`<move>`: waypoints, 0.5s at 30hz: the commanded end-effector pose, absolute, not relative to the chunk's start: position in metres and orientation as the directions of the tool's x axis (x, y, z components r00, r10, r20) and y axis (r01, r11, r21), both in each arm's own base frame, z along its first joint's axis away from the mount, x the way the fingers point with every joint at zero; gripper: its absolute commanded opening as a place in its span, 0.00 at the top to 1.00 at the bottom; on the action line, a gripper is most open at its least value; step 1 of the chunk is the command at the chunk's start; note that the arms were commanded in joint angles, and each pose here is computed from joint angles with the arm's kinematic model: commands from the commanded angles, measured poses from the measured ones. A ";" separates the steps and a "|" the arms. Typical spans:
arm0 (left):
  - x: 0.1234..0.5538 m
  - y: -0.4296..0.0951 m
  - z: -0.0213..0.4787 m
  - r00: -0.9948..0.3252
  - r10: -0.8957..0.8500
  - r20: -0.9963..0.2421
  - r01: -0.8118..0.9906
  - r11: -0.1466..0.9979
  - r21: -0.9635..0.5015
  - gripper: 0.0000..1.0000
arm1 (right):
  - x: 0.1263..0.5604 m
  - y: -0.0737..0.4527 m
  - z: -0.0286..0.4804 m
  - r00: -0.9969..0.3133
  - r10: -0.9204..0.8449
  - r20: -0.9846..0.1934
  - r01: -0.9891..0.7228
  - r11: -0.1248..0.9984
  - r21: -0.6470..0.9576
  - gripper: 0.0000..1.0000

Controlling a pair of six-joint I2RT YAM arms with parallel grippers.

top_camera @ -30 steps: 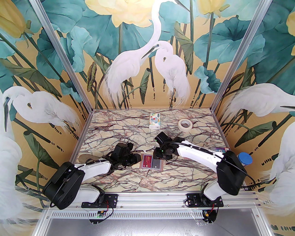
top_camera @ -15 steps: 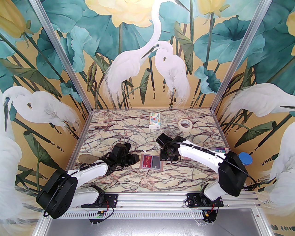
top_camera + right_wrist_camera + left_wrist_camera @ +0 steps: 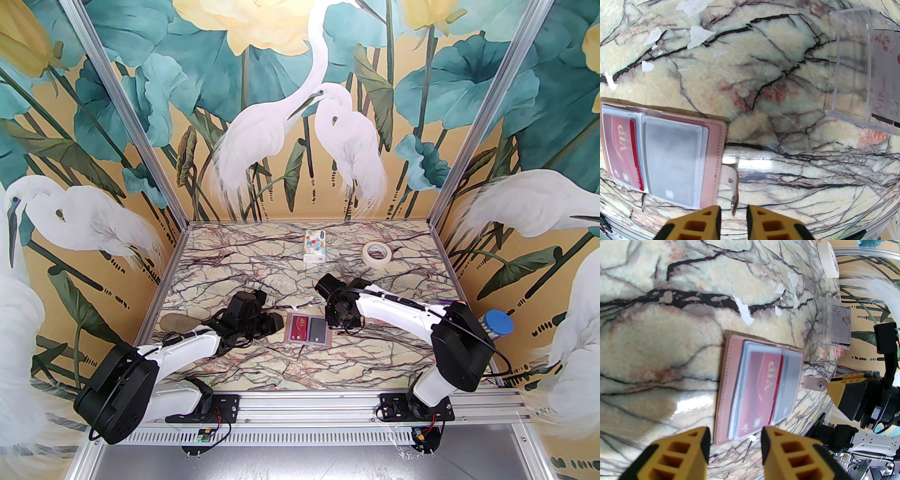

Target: Put the credit cards into the card holder

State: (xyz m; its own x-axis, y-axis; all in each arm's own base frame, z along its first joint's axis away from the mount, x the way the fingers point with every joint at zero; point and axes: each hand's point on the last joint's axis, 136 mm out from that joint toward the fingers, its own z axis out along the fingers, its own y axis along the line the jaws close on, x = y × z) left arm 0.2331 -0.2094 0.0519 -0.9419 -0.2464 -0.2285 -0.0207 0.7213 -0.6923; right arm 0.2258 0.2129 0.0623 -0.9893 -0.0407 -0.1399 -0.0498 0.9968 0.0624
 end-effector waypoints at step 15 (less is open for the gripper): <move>0.233 -0.206 0.043 -0.943 -0.245 -0.224 -0.028 0.733 -0.680 0.59 | 0.222 0.213 0.043 -0.994 -0.024 -0.106 -0.031 0.998 0.059 0.84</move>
State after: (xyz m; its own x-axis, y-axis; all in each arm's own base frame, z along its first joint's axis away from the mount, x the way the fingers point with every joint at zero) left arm 0.2328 -0.2092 0.0475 -0.9443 -0.2450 -0.2196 -0.0283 0.7256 -0.6876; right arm 0.2228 0.2117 0.0479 -0.9927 -0.0361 -0.1154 -0.0422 0.9978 0.0509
